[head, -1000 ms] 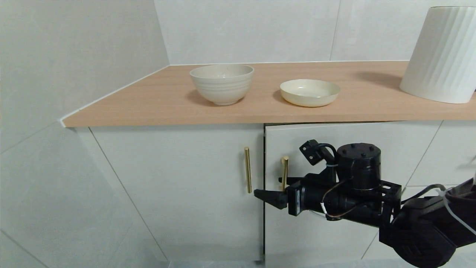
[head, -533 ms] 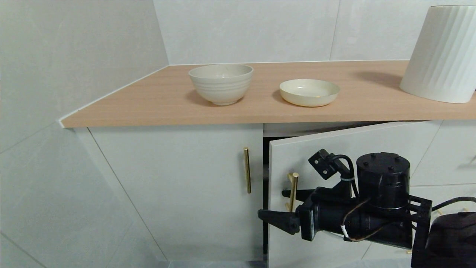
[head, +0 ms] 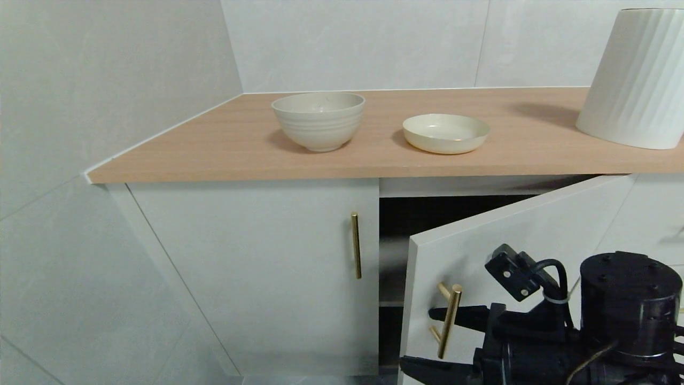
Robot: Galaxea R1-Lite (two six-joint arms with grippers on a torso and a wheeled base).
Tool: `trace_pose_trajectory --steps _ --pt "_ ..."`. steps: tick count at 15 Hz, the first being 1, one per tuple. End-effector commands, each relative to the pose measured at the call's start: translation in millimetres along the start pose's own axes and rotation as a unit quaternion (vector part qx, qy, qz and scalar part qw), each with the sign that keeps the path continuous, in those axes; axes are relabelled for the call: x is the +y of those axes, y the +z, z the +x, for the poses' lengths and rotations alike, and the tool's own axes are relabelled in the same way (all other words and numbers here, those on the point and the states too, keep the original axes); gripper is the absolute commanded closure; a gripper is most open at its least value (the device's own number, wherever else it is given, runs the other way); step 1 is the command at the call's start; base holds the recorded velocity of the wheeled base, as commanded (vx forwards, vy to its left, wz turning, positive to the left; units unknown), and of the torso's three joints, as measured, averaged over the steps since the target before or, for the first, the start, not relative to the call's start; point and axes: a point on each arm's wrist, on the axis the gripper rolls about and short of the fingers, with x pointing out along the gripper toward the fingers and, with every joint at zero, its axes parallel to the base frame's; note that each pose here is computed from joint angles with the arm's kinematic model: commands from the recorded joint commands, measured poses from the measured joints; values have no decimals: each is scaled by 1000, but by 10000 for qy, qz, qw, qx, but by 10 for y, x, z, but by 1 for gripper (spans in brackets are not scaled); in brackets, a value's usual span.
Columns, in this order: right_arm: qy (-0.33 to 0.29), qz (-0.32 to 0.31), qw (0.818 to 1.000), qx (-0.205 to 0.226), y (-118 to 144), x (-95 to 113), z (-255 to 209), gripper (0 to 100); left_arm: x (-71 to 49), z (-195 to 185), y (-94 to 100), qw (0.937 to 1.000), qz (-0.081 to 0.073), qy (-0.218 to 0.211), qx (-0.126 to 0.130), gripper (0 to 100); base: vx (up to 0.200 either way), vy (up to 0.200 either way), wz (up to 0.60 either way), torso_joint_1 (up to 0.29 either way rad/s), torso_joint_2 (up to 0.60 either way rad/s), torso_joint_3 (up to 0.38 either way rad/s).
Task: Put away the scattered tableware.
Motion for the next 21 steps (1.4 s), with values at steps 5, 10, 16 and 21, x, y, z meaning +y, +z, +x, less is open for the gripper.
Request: trace_pose_trajectory --steps 5,10,16,21 --pt "150 -52 9999 22 -55 103 -103 0 -40 658 1069 9826 -181 -1554 1000 0 0 0 0 0 0 0" --pt "242 -48 9997 51 -89 157 -154 0 -123 1602 1182 9539 -250 -2173 2054 0 0 0 0 0 0 0" --pt "273 -80 9996 -78 -93 198 -309 0 -516 2037 951 9164 -152 -3107 2519 100 0 0 0 0 0 0" --pt "277 -84 9995 -92 -92 202 -323 0 -955 2418 717 8952 -330 -3655 2528 100 0 0 0 0 0 0"
